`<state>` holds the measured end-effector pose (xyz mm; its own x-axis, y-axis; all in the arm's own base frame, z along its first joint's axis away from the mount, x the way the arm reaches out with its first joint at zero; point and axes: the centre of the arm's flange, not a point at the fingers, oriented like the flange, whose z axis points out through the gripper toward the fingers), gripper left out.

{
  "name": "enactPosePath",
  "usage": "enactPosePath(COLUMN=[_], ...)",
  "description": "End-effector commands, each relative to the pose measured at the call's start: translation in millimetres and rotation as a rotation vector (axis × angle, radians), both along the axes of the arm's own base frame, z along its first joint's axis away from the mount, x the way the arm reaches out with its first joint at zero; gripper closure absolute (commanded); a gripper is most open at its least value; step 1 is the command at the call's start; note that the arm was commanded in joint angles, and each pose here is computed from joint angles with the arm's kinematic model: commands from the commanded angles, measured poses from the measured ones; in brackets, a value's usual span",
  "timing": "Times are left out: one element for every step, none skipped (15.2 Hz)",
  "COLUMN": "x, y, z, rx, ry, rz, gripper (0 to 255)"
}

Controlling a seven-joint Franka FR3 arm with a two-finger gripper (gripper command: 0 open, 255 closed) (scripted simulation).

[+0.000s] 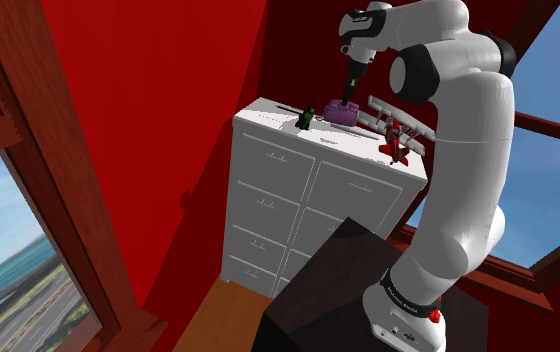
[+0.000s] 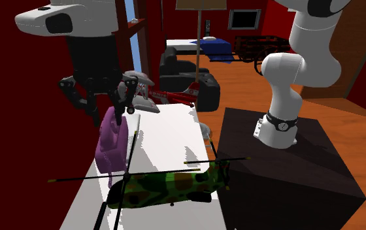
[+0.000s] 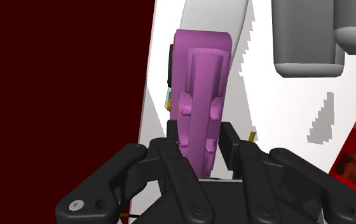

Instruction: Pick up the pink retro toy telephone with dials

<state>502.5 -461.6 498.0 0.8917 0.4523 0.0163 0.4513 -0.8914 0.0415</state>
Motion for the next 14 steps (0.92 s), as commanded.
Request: enactPosePath(x=[7.0, 7.0, 7.0, 7.0, 7.0, 7.0, 7.0, 7.0, 7.0, 7.0, 7.0, 7.0, 7.0, 7.0], y=[-5.8, -5.8, -5.8, -5.8, -5.8, -5.8, -5.8, -5.8, -5.8, -5.8, -5.8, -5.8, -5.8, -5.8], z=[-31.8, -26.5, -21.2, -16.0, -10.7, -5.4, -0.1, 5.2, 10.4, 15.7, 21.0, 26.3, 31.6, 36.9], rx=[0.011, 0.011, 0.011, 0.011, 0.011, 0.011, 0.011, 0.011, 0.011, 0.011, 0.011, 0.011, 0.011, 0.011], ry=[0.053, 0.053, 0.053, 0.053, 0.053, 0.053, 0.053, 0.053, 0.053, 0.053, 0.053, 0.053, 0.053, 0.053], rz=[-0.027, -0.027, -0.027, -0.027, -0.027, -0.027, -0.027, -0.027, -0.027, -0.027, -0.027, -0.027, -0.027, -0.027], gripper=[255, 255, 255, 255, 255, 255, 255, 255, 255, 255, 255, 255, 255, 255])
